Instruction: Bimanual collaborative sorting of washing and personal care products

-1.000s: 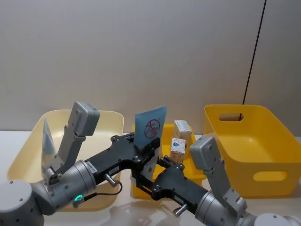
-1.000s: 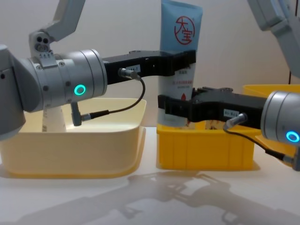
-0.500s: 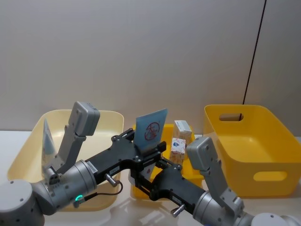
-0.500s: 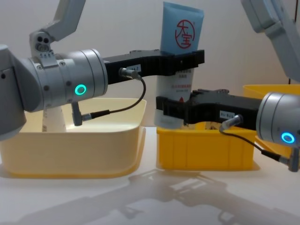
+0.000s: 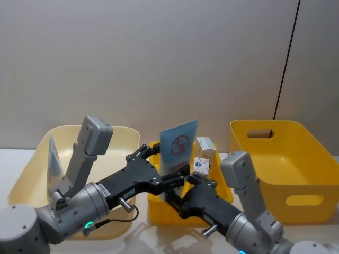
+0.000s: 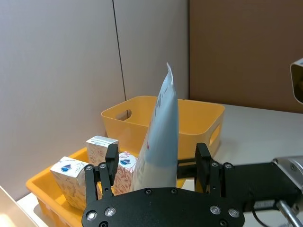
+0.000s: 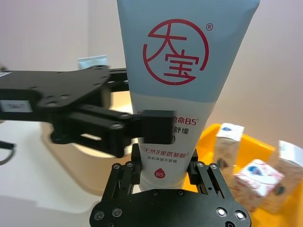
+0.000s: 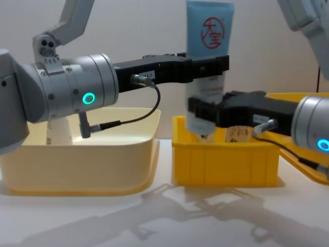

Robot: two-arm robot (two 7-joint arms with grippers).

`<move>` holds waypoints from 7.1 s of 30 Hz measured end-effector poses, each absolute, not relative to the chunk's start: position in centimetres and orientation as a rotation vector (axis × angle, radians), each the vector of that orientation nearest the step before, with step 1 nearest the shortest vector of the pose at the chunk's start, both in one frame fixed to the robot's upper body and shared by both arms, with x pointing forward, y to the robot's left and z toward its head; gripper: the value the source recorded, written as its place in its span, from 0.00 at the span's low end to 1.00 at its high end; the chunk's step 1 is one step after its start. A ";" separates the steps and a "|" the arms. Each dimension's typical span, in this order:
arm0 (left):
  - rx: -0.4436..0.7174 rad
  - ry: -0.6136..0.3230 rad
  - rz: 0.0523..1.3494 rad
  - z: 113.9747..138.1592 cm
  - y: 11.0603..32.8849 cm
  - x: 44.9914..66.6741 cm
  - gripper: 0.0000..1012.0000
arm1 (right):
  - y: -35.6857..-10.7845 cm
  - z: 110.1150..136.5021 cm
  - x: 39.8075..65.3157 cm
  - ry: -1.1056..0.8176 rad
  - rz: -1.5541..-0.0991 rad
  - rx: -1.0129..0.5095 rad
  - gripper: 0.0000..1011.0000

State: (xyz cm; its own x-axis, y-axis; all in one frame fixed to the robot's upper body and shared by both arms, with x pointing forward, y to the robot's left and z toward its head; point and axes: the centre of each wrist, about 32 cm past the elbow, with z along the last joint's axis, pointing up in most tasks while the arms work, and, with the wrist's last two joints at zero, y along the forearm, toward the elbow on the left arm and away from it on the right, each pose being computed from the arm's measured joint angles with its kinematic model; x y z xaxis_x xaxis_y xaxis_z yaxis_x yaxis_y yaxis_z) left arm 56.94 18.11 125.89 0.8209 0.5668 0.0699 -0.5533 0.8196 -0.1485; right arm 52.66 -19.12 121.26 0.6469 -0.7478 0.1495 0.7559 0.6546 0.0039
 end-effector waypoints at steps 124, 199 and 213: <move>-0.123 -0.113 0.598 125.9 18.1 56.9 0.99 | -28.7 125.9 54.3 -0.267 -1.500 -0.188 0.99; 0.061 -0.268 1.124 120.4 19.8 49.2 0.99 | -23.7 118.9 44.3 -0.075 -1.228 0.027 0.99; 0.061 -0.268 1.124 120.4 19.8 49.2 0.99 | -23.4 119.4 46.3 -0.074 -1.230 0.027 0.99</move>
